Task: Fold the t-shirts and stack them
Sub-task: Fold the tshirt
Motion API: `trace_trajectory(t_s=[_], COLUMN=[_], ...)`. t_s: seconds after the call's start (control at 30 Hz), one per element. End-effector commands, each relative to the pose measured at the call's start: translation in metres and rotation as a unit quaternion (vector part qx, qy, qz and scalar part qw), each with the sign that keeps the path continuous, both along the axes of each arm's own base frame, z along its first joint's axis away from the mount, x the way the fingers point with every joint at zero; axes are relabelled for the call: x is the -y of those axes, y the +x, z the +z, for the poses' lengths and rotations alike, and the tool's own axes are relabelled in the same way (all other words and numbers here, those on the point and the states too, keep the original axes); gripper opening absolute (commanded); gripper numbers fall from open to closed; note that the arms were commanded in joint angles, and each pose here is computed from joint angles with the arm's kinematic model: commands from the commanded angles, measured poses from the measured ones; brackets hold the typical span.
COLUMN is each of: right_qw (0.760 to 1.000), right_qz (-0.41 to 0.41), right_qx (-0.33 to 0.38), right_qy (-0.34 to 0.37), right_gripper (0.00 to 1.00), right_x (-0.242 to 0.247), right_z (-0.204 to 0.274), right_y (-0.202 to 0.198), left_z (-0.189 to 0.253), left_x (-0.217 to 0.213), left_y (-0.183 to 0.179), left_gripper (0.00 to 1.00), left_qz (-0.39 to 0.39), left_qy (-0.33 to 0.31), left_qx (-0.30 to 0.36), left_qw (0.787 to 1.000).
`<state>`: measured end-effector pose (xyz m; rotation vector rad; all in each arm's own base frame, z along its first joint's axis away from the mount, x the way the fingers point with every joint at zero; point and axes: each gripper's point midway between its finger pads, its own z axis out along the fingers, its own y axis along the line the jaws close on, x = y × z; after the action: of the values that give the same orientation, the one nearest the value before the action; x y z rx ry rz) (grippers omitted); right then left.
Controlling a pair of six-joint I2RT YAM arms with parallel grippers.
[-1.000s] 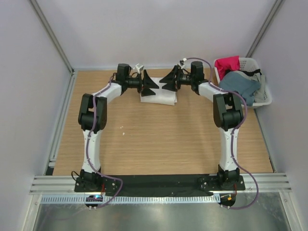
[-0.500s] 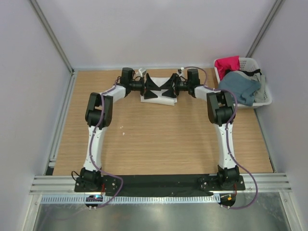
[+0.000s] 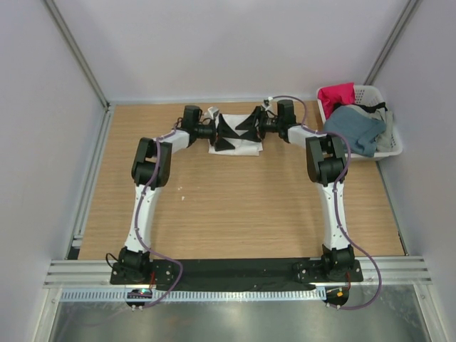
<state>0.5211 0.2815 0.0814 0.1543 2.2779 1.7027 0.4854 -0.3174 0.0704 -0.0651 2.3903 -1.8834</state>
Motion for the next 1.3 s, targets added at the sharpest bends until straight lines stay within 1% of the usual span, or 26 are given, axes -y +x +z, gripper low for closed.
trace_trajectory(t_s=[0.0, 0.13, 0.17, 0.27, 0.33, 0.43, 0.47, 0.5, 0.53, 0.57, 0.63, 0.73, 0.77, 0.8, 0.93, 1.1, 1.27], right_qw=[1.0, 0.999, 0.999, 0.999, 0.999, 0.999, 0.999, 0.999, 0.999, 0.999, 0.999, 0.999, 0.999, 0.999, 0.999, 0.999, 0.999], right_qz=[-0.001, 0.002, 0.002, 0.001, 0.0, -0.003, -0.003, -0.004, -0.004, -0.006, -0.006, -0.006, -0.005, -0.006, -0.005, -0.004, -0.005], right_qx=[0.019, 0.035, 0.043, 0.046, 0.042, 0.032, 0.027, 0.026, 0.026, 0.025, 0.027, 0.029, 0.029, 0.03, 0.032, 0.032, 0.03], right_qy=[-0.004, -0.01, -0.014, -0.015, -0.017, -0.022, -0.024, -0.024, -0.025, -0.026, -0.026, -0.027, -0.028, -0.027, -0.029, -0.031, -0.032], right_gripper=[0.66, 0.66, 0.66, 0.66, 0.66, 0.66, 0.66, 0.66, 0.66, 0.66, 0.66, 0.66, 0.66, 0.67, 0.66, 0.67, 0.67], right_x=[0.004, 0.005, 0.007, 0.009, 0.009, 0.012, 0.012, 0.013, 0.013, 0.013, 0.013, 0.013, 0.012, 0.013, 0.013, 0.013, 0.015], right_z=[0.004, 0.012, 0.015, 0.021, 0.018, 0.009, 0.005, 0.004, 0.003, 0.002, 0.002, 0.003, 0.004, 0.006, 0.007, 0.007, 0.006], right_y=[0.007, 0.007, 0.008, 0.009, 0.008, 0.008, 0.007, 0.007, 0.008, 0.008, 0.009, 0.009, 0.008, 0.009, 0.008, 0.007, 0.008], left_z=[0.008, 0.051, 0.076, 0.118, 0.122, 0.106, 0.098, 0.091, 0.09, 0.079, 0.072, 0.049, 0.046, 0.035, 0.02, -0.002, -0.019], left_x=[0.004, 0.006, 0.005, -0.003, -0.012, -0.036, -0.05, -0.056, -0.062, -0.072, -0.082, -0.097, -0.104, -0.114, -0.128, -0.135, -0.132], left_y=[0.005, 0.007, 0.007, 0.006, 0.007, 0.013, 0.02, 0.023, 0.026, 0.027, 0.035, 0.046, 0.047, 0.056, 0.069, 0.072, 0.071], left_gripper=[0.74, 0.74, 0.74, 0.74, 0.74, 0.73, 0.73, 0.7, 0.7, 0.69, 0.68, 0.68, 0.68, 0.69, 0.71, 0.71, 0.71], left_qz=[-0.006, -0.011, -0.011, -0.005, -0.002, 0.018, 0.033, 0.04, 0.045, 0.049, 0.065, 0.086, 0.091, 0.105, 0.123, 0.13, 0.125], left_qy=[-0.007, -0.023, -0.03, -0.035, -0.029, -0.012, -0.006, 0.001, 0.006, 0.021, 0.04, 0.109, 0.137, 0.184, 0.243, 0.272, 0.268], left_qx=[0.028, 0.07, 0.092, 0.133, 0.145, 0.123, 0.115, 0.111, 0.119, 0.107, 0.109, 0.124, 0.117, 0.141, 0.149, 0.135, 0.121], left_qw=[1.0, 0.997, 0.995, 0.991, 0.989, 0.992, 0.993, 0.993, 0.992, 0.993, 0.991, 0.982, 0.98, 0.967, 0.951, 0.944, 0.948])
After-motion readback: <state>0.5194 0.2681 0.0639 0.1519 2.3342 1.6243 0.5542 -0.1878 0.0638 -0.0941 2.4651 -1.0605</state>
